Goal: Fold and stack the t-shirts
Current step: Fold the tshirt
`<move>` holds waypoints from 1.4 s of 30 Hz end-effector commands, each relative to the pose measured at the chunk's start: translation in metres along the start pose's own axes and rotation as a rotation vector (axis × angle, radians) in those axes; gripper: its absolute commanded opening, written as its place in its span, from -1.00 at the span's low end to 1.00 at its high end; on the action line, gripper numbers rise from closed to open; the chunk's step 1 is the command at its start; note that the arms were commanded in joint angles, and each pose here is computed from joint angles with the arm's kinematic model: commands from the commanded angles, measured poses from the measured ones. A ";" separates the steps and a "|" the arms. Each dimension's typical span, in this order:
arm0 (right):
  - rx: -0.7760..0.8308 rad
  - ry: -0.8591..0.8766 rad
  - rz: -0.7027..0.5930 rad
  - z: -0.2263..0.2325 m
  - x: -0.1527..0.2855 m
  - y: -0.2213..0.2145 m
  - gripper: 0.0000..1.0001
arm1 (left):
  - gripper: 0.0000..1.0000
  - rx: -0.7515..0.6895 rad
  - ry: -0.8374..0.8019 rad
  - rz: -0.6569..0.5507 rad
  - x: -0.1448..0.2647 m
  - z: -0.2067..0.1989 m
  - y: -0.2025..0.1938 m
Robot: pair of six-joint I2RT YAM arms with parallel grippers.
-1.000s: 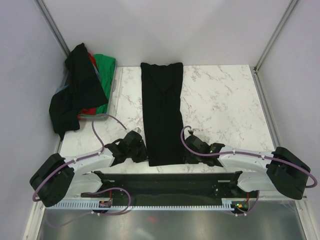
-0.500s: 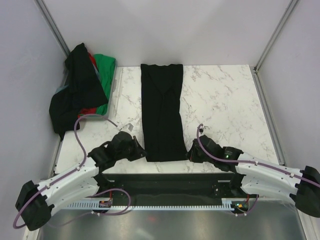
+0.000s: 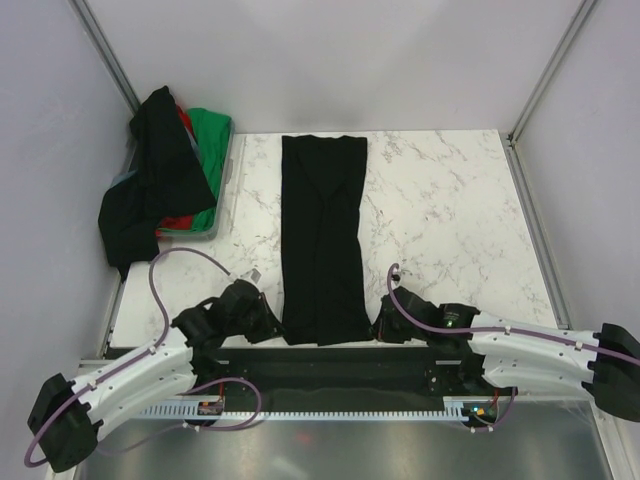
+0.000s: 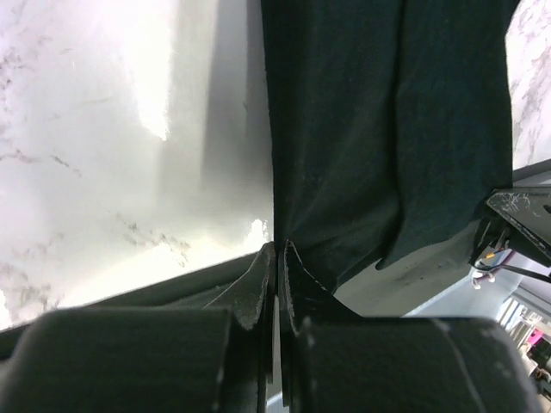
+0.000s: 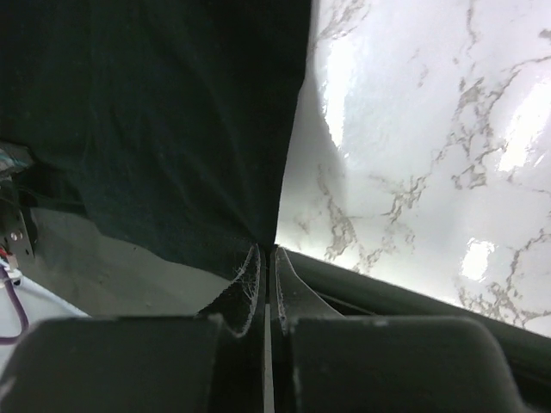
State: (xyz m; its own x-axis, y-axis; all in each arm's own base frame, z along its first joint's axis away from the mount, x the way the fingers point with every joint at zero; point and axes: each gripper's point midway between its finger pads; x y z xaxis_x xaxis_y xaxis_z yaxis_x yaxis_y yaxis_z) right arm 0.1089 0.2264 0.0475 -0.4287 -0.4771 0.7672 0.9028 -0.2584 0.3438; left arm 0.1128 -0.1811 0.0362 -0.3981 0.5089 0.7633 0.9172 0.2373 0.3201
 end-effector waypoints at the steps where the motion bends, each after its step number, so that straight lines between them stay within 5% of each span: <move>1: 0.010 0.005 -0.068 0.025 0.014 0.022 -1.00 | -0.96 -0.007 0.020 -0.025 0.018 -0.015 0.016; 7: 0.119 -0.069 -0.276 0.064 0.044 0.092 -1.00 | -0.96 -0.130 0.136 -0.141 0.041 -0.043 0.075; 17: 0.198 -0.211 -0.338 0.094 0.017 0.204 -1.00 | -0.96 -0.219 0.193 -0.213 0.039 -0.100 0.192; 26: 0.214 -0.245 -0.313 0.095 -0.029 0.265 -1.00 | -0.96 -0.172 0.262 -0.146 -0.001 -0.065 0.262; 42: 0.215 -0.242 -0.255 0.076 -0.096 0.321 -1.00 | -0.96 -0.119 0.317 -0.074 -0.074 -0.028 0.321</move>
State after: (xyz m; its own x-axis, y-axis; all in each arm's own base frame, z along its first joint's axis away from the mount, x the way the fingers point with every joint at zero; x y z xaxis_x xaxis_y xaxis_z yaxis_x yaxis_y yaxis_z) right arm 0.4230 0.2458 0.1084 -0.6052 -0.1618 0.7795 0.7957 -0.1552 0.5855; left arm 0.4205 -0.1712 0.0943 -0.4346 0.2054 0.8769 0.8972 0.1844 0.4014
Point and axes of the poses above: each gripper's point midway between its finger pads, its own x axis back along the fingers, its own z axis along the line the jaws close on, y = z × x, and after that the axes turned 6 degrees about -x, right-handed
